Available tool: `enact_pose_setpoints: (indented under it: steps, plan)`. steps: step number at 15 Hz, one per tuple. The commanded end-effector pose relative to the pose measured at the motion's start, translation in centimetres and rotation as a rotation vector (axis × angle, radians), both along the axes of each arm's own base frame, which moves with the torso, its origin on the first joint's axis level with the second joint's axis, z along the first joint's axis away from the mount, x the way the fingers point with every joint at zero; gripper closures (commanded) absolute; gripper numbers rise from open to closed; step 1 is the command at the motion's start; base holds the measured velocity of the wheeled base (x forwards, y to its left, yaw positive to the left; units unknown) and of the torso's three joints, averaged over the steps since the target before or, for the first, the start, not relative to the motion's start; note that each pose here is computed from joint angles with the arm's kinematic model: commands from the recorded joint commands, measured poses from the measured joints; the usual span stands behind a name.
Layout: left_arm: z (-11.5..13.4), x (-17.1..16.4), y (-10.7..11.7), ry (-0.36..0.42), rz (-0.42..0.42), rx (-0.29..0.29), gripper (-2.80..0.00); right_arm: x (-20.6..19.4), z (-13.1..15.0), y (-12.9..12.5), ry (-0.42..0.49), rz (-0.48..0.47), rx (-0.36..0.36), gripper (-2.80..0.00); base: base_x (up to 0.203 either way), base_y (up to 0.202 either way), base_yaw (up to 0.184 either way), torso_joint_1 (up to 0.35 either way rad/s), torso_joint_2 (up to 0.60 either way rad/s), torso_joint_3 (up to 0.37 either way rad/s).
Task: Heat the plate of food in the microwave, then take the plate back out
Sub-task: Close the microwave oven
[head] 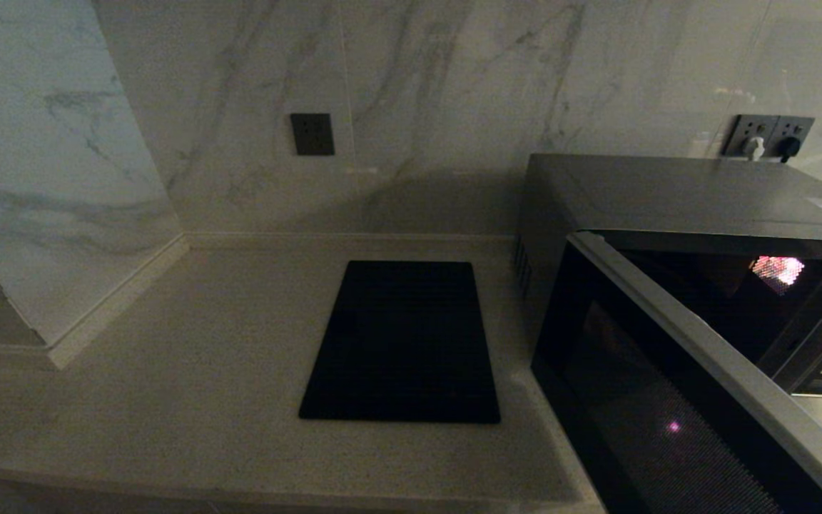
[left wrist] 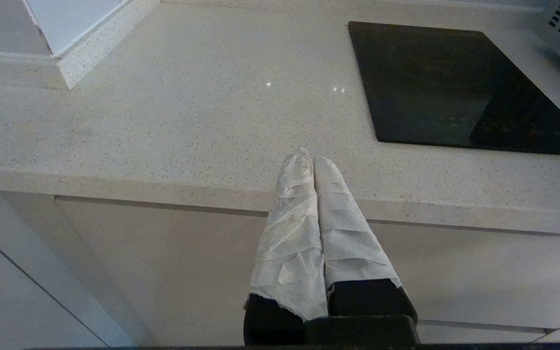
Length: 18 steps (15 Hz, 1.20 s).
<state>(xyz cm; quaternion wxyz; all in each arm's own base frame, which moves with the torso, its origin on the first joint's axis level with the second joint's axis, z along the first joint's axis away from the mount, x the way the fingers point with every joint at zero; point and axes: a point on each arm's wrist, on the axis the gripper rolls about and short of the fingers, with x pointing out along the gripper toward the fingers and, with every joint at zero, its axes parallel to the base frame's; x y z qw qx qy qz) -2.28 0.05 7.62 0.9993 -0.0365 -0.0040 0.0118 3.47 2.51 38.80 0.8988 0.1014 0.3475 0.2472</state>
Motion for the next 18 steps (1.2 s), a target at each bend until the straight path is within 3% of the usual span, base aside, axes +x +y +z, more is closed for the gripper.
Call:
enact_pose_setpoints:
  steps: [1, 4, 8, 13, 18]
  plan:
    - [0.0, 0.0, 0.0, 0.001, 0.001, -0.001, 0.00, 1.1, 0.0, 1.6, 0.077, 0.158, 0.026, 0.00, 0.000, 0.000, 0.000, 0.000, 0.00, 0.000]
    - [0.0, 0.0, 0.0, 0.000, 0.001, -0.001, 0.00, 2.8, -1.0, 3.8, 0.236, 0.225, -0.046, 0.00, 0.000, 0.000, 0.000, 0.000, 0.00, 0.000]
    - [0.0, 0.0, 0.0, 0.001, 0.001, -0.001, 0.00, 4.9, -1.9, 6.6, 0.365, 0.240, -0.098, 0.00, 0.000, 0.000, 0.000, 0.000, 0.00, 0.000]
    - [0.0, 0.0, 0.0, 0.000, 0.001, -0.001, 0.00, 7.6, -4.0, 9.5, 0.556, 0.125, -0.154, 0.00, 0.000, 0.000, 0.000, 0.000, 0.00, 0.000]
    - [0.0, 0.0, 0.0, 0.001, 0.001, -0.001, 0.00, 9.2, -5.5, 10.9, 0.637, -0.020, -0.188, 0.00, 0.000, 0.000, 0.000, 0.000, 0.00, 0.000]
